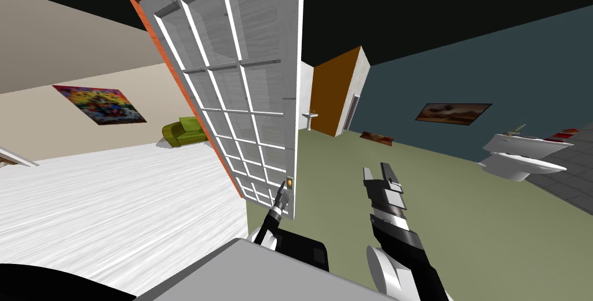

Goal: Push the door open

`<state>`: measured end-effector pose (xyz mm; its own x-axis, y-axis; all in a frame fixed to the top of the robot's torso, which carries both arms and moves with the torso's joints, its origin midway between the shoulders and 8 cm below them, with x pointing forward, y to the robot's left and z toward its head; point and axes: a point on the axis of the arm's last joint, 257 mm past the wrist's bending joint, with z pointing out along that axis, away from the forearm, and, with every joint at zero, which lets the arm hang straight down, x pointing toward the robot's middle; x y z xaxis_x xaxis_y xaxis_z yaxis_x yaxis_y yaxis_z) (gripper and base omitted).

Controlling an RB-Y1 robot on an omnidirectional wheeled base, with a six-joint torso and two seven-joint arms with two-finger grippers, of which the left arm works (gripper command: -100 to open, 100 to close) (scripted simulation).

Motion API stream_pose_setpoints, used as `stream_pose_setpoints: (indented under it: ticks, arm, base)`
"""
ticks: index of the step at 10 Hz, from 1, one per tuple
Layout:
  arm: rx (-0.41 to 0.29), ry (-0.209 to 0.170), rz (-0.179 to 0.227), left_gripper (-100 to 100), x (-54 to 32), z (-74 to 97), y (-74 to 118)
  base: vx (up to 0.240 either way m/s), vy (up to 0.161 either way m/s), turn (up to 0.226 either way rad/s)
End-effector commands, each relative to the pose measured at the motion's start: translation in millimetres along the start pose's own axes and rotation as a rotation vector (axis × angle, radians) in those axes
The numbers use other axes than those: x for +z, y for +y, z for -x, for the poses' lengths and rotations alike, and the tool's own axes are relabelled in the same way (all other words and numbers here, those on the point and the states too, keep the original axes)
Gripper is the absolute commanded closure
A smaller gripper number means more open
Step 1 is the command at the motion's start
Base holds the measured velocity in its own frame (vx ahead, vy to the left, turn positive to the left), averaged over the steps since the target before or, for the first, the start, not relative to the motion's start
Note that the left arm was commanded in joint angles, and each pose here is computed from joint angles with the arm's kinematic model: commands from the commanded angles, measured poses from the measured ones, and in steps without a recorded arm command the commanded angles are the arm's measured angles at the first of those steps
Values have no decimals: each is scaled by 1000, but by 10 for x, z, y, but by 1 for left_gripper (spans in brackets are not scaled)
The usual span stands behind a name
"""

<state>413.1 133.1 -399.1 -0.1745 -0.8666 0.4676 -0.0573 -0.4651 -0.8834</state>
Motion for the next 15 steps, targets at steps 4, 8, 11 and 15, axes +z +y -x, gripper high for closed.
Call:
stream_pose_setpoints:
  ticks: [4,8,11,15]
  arm:
    - [-149,-16,-14,-100,-59,-22,3]
    - [-325,-36,-32,-100,-134,-57,12]
    - [-437,-51,-46,-100,-185,-85,23]
    - [-579,-64,-61,-100,-236,-116,37]
  base:
    - [-30,14,-23]
    - [-32,23,-26]
    - [-31,23,-27]
    - [-28,18,-21]
